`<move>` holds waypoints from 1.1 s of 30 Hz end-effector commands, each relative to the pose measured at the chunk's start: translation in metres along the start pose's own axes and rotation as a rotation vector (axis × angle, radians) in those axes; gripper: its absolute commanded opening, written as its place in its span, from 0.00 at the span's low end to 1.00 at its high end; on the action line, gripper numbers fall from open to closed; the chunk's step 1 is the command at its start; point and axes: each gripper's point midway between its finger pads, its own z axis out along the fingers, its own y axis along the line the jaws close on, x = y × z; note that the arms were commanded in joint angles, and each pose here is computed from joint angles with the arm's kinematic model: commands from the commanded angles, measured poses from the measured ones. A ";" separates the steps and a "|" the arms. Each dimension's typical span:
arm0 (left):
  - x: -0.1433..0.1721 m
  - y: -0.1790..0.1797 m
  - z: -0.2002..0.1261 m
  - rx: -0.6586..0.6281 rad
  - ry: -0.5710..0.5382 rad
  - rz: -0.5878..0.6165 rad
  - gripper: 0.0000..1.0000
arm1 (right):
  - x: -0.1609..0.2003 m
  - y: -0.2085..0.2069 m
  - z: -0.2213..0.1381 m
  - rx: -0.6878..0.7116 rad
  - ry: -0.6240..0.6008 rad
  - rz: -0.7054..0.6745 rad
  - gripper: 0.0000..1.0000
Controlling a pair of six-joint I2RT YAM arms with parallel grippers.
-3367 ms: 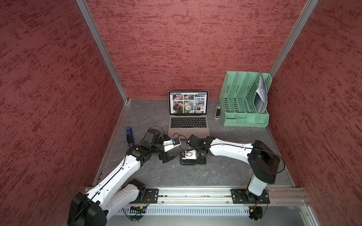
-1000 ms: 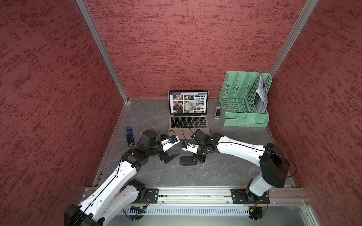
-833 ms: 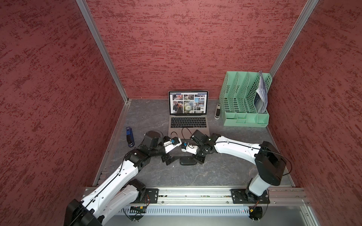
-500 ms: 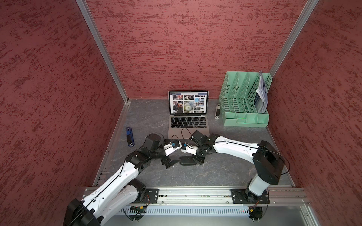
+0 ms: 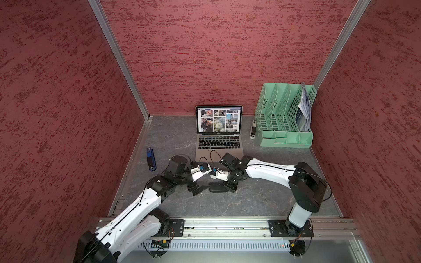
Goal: Remove the wireless mouse receiver from the laptop
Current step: Insert the USB plug into the mouse.
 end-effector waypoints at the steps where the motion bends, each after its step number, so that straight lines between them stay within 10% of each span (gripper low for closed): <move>1: -0.002 0.001 -0.001 -0.010 -0.008 0.025 1.00 | -0.014 -0.003 -0.003 0.017 -0.023 -0.026 0.00; 33: 0.004 0.002 0.001 -0.013 0.016 0.030 1.00 | -0.010 -0.021 -0.003 0.046 -0.014 -0.010 0.00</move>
